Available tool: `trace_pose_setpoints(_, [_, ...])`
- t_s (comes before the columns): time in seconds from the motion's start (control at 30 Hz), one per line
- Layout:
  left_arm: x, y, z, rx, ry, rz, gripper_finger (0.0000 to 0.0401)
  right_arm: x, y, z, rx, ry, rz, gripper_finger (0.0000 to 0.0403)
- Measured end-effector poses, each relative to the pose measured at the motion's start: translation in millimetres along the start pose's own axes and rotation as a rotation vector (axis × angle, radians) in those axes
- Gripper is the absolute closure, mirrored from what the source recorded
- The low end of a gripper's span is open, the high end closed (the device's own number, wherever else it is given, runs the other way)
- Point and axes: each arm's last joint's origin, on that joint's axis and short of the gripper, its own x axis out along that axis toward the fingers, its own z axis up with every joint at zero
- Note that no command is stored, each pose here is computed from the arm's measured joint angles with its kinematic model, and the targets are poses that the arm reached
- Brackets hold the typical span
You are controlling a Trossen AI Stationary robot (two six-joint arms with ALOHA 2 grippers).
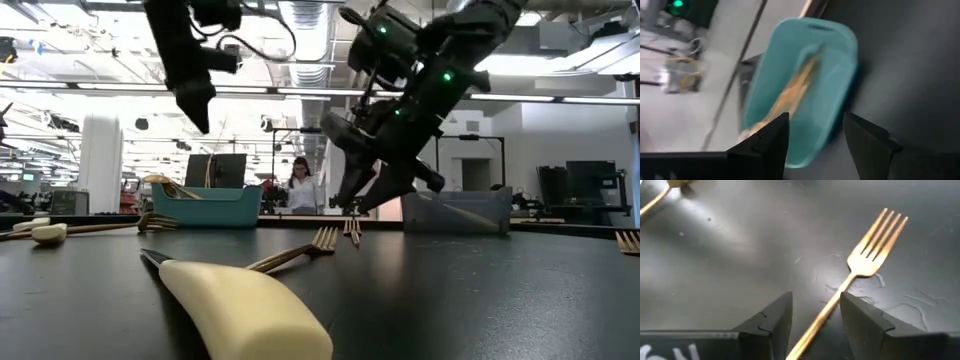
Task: Sort silverware by color (type)
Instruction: Put the gold fork into the orange bin
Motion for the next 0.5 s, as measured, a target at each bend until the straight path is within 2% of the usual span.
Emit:
trace_pose_setpoints(0.17, [-13, -23, -16, -0.074, -0.134, -0.170, 0.0228, 7, -5, 4, 0.002, 0.028, -0.034, 0.0229])
trace_pose_setpoints(0.37, [-16, -52, -30, -0.123, -0.179, -0.252, 0.0228, 25, -12, 0, 0.044, 0.081, -0.045, 0.0234])
trace_pose_setpoints(0.5, [-16, -71, -36, -0.085, -0.204, -0.278, 0.0228, 35, -13, -4, 0.065, 0.083, -0.051, 0.0235])
